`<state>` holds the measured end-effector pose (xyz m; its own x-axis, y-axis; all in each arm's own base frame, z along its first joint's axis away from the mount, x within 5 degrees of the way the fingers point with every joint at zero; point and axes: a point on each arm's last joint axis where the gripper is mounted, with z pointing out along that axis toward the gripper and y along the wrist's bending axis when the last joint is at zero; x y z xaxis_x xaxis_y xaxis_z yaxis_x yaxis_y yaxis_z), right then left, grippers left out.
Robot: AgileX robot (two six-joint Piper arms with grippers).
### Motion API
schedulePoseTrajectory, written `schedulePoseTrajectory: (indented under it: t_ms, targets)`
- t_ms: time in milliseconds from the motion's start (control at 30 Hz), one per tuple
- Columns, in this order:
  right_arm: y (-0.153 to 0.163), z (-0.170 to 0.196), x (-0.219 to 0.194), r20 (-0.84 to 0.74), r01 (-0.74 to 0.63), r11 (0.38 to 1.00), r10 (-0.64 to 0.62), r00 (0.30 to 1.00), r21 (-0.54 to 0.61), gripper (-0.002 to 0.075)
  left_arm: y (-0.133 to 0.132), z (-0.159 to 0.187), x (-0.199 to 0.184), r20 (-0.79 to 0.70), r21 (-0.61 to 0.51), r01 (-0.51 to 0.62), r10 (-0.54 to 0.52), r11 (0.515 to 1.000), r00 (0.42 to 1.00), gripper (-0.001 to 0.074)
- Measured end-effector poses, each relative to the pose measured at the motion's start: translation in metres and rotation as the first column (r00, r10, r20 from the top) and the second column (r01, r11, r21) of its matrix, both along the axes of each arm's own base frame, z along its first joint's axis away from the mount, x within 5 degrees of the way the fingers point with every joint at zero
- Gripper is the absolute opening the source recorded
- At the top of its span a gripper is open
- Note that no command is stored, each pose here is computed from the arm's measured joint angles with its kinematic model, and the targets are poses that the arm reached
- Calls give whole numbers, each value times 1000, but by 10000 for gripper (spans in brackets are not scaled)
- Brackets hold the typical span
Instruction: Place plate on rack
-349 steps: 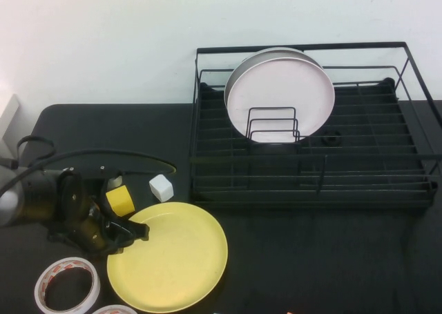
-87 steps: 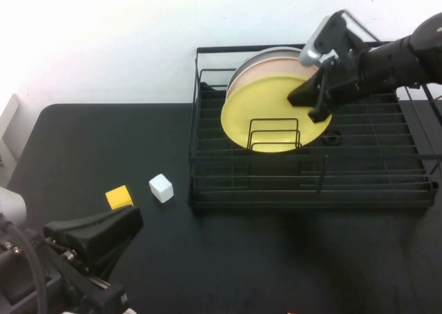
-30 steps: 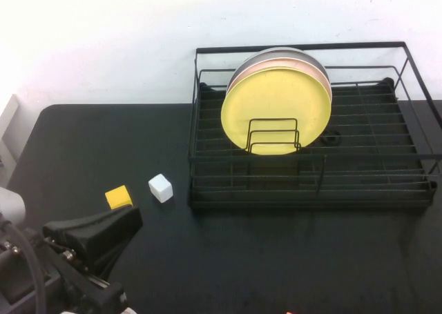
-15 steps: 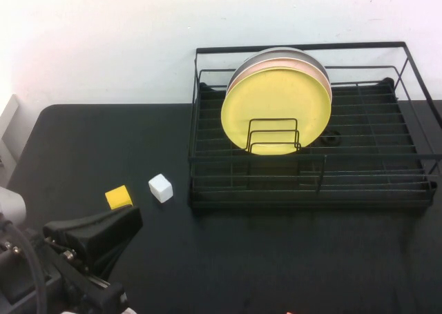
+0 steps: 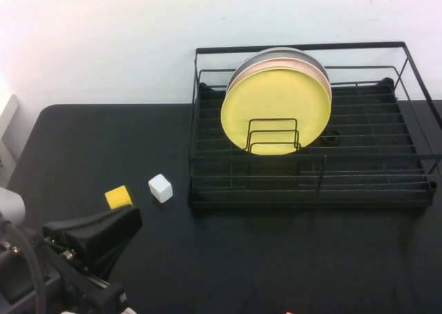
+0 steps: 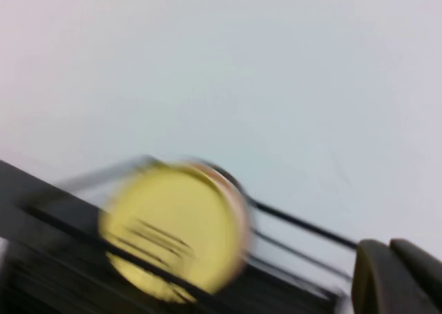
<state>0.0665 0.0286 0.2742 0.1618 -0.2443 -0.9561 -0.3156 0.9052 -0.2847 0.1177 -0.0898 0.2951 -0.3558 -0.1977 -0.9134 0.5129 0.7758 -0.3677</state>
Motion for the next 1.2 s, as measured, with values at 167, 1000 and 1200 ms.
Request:
schedulePoseTrajectory:
  t_ms: [167,1000,1200]
  targets:
    - [-15,-26,3,-36,168,985,-169,985,-42,-1,0,0,0,0,0,0,0,1000,1000,-2]
    - [-37,-103,-16,-431,450,893,-402,807,10,-1,0,0,0,0,0,0,0,1000,1000,-2]
    - [-37,-103,-16,-419,438,899,-401,815,-10,-1,0,0,0,0,0,0,0,1000,1000,-2]
